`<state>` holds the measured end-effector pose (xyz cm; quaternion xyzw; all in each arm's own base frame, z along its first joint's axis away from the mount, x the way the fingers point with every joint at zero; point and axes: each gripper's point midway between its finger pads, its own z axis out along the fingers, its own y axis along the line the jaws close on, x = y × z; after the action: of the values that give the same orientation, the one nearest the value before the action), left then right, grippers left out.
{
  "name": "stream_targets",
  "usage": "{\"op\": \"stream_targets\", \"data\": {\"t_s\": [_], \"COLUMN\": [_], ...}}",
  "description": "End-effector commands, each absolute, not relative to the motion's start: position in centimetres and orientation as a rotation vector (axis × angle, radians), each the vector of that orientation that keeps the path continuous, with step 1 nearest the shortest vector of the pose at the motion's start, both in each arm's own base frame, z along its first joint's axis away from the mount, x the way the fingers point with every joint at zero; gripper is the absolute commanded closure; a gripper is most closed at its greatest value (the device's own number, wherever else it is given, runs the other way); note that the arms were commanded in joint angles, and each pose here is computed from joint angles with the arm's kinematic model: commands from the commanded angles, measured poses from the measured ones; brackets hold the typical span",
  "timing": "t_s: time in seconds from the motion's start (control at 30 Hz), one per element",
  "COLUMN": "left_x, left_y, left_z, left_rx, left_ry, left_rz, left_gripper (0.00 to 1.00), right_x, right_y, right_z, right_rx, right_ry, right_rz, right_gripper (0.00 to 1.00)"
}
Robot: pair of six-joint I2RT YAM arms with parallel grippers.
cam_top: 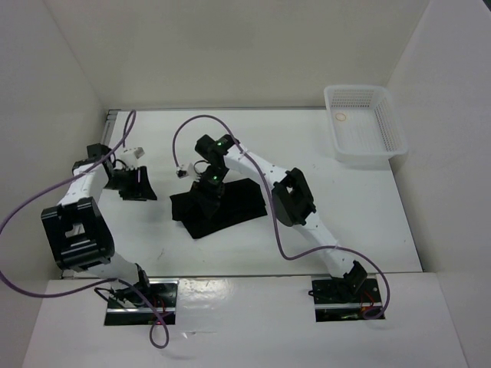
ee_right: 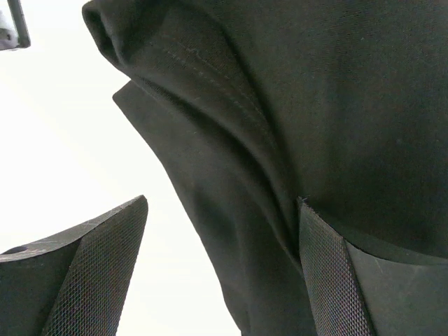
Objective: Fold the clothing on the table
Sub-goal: Fold the skirt
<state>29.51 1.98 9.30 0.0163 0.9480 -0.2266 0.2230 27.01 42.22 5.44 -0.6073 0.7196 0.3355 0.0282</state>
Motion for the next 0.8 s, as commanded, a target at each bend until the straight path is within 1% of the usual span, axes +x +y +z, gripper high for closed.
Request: {"op": "stream_targets", "data": {"t_s": [0.0, 0.07, 0.13, 0.23, 0.43, 0.77], "left_x": [31.4, 31.8, 32.0, 32.8, 33.1, 33.8], "left_y": [0.9, 0.3, -0.6, -1.4, -3.2, -3.8], "left_z": [10.7, 10.1, 9.8, 8.7, 6.1, 5.0], "left_rx": [0.192, 0.207, 0.225, 0.239, 0.3, 0.305], "left_ry": [2.549, 2.555, 2.563, 2.575, 2.644, 2.676], "left_rz": [-0.596, -0.61, -0.643, -0.682, -0.673, -0.636], "left_gripper": [0.44, 0.41, 0.39, 0.39, 0.39, 0.39], "right_x": [26.0, 26.0, 26.1, 25.8, 25.5, 25.0], "right_y": [42.2, 42.0, 41.9, 42.0, 42.2, 42.3], "right_z": [10.5, 10.2, 10.1, 10.0, 9.9, 10.1], "right_rx": [-1.858, -1.853, -1.854, -1.858, -1.871, -1.874], "right_ry": [2.146, 2.17, 2.173, 2.181, 2.178, 2.182], "right_rz": [1.066, 1.056, 1.043, 1.03, 1.019, 1.022], "right_gripper": [0.12, 0.12, 0.12, 0.12, 0.12, 0.12]}}
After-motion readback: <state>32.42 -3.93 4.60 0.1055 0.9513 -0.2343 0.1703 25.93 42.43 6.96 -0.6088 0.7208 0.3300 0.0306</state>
